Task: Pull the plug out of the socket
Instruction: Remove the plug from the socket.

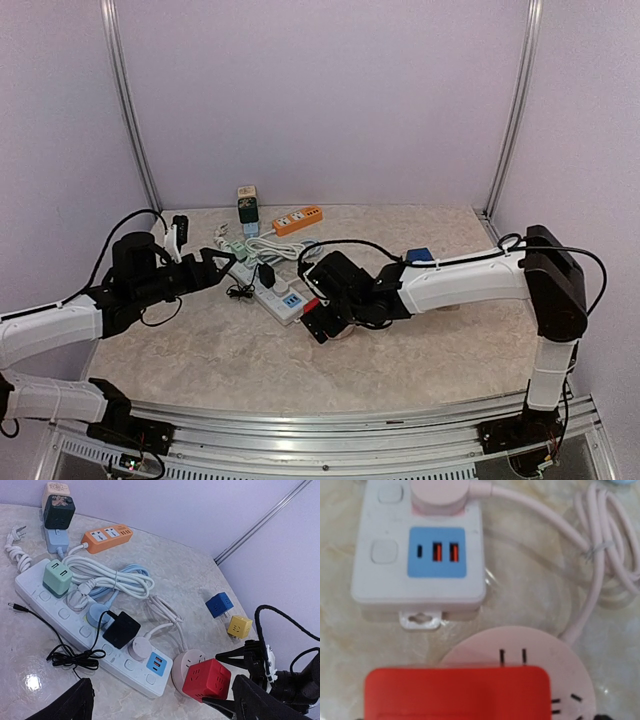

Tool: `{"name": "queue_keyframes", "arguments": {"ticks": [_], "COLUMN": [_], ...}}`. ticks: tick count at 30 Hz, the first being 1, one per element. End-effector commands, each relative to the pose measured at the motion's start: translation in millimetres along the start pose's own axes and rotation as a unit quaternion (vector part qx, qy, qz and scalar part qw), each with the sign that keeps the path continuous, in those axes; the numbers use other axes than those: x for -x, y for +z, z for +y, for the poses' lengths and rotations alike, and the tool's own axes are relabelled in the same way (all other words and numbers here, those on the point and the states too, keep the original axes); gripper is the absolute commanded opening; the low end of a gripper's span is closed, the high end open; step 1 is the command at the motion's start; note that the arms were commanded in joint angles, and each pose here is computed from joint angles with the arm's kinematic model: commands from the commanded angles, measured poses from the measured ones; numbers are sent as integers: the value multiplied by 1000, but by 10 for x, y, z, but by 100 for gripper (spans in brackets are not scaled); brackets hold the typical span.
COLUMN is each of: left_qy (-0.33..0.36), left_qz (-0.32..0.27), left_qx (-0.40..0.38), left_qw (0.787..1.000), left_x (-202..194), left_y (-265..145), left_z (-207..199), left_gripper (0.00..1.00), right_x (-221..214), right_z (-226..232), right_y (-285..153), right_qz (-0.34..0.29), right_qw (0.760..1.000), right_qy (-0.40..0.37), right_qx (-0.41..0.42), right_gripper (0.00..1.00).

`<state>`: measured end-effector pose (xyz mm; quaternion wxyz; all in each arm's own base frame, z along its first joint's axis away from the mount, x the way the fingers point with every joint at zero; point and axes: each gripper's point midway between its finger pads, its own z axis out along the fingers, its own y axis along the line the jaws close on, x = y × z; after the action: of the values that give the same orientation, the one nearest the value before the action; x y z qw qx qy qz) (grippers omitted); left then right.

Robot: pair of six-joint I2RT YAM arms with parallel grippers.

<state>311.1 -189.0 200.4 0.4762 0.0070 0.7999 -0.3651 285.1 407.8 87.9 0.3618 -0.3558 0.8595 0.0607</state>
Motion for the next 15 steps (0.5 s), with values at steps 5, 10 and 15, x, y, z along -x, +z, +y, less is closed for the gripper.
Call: {"name": "queue_keyframes", "arguments": {"ticks": [5, 10, 15], "left_qy": [-12, -14, -30], "left_qz": [56, 62, 76], "left_qx": [-25, -58, -70], "left_qw": [998, 996, 994], "left_x": [-217, -263, -310], "left_y": [102, 147, 216], "left_z": [-14, -123, -186], "left_gripper": [94, 93, 90], "right_x": [-42, 55, 209], "right_z": [66, 56, 20], "right_y": [100, 42, -108], "right_qz": [9, -13, -60], "right_qw": [1000, 999, 995], "right_qy": [16, 41, 67], "right_qx": [-2, 15, 36], "right_gripper": [66, 23, 0]}}
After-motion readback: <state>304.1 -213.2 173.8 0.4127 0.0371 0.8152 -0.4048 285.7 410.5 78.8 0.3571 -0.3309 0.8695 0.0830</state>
